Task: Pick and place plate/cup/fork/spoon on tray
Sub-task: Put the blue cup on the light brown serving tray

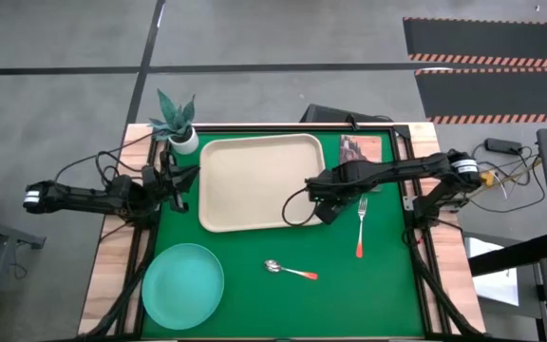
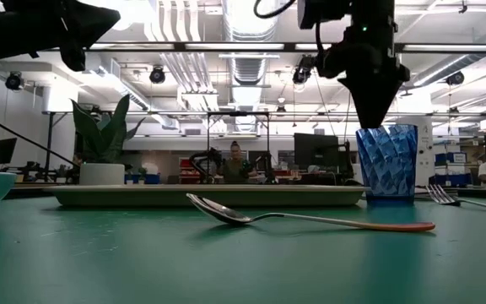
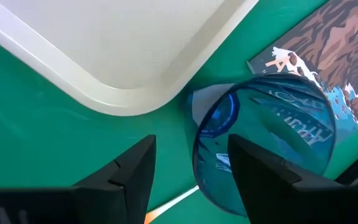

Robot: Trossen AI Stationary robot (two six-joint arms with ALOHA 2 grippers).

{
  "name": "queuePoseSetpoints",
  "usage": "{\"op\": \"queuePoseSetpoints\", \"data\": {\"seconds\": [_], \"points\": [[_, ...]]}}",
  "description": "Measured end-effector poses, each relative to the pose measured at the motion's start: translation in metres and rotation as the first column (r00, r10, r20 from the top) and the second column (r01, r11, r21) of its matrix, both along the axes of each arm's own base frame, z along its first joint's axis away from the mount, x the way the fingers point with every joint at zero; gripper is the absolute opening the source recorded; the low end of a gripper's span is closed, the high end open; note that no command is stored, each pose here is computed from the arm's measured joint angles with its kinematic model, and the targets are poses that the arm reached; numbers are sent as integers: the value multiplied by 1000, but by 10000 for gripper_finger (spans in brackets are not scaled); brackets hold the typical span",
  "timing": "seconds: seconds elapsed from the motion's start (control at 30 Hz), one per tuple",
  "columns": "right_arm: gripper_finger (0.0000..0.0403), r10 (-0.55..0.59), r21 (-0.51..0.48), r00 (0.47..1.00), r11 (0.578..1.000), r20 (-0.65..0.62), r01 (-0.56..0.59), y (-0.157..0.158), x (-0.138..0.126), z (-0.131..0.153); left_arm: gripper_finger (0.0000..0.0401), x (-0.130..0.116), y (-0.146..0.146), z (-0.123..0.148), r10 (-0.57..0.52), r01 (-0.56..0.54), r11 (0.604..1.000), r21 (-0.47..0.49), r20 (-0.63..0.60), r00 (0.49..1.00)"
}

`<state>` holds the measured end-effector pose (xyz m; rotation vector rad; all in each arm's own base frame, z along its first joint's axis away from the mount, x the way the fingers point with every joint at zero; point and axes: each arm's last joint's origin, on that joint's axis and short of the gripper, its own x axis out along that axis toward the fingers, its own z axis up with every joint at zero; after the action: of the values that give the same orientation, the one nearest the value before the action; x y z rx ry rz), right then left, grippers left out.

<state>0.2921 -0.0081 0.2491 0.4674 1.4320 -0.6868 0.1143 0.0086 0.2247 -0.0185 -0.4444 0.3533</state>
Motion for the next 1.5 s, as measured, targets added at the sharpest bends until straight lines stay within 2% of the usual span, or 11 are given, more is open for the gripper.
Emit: {"op": "queuePoseSetpoints", "data": {"seconds": [0.17, 0.33, 0.77, 0.97, 1.2, 1.37, 1.5], "points": [[189, 11, -3, 999, 1000, -41, -11, 0, 5, -11, 13, 0, 0, 0, 0, 0, 1000, 0, 1, 1000], [168, 26, -5, 998, 1000, -64, -26, 0, 8, -16, 13, -1, 0, 1, 0, 0, 1000, 0, 14, 1000], [55, 26, -5, 998, 1000, -59, -26, 0, 7, -15, 13, 0, 0, 0, 0, 0, 1000, 0, 12, 1000], [16, 26, -5, 998, 1000, -59, -26, 0, 7, -15, 13, 0, 0, 0, 0, 0, 1000, 0, 10, 1000], [10, 26, -3, 996, 1000, -86, -26, 0, 5, -10, 13, -1, 0, 0, 0, 0, 1000, 0, 11, 1000], [10, 33, -6, 994, 999, -103, -34, -1, 5, 9, 13, 0, 0, 0, 0, 0, 1000, 0, 11, 1000], [10, 60, -27, 996, 998, -66, -62, -5, 10, 28, 13, -1, 0, 1, 0, 0, 1000, -1, 15, 1000]]}}
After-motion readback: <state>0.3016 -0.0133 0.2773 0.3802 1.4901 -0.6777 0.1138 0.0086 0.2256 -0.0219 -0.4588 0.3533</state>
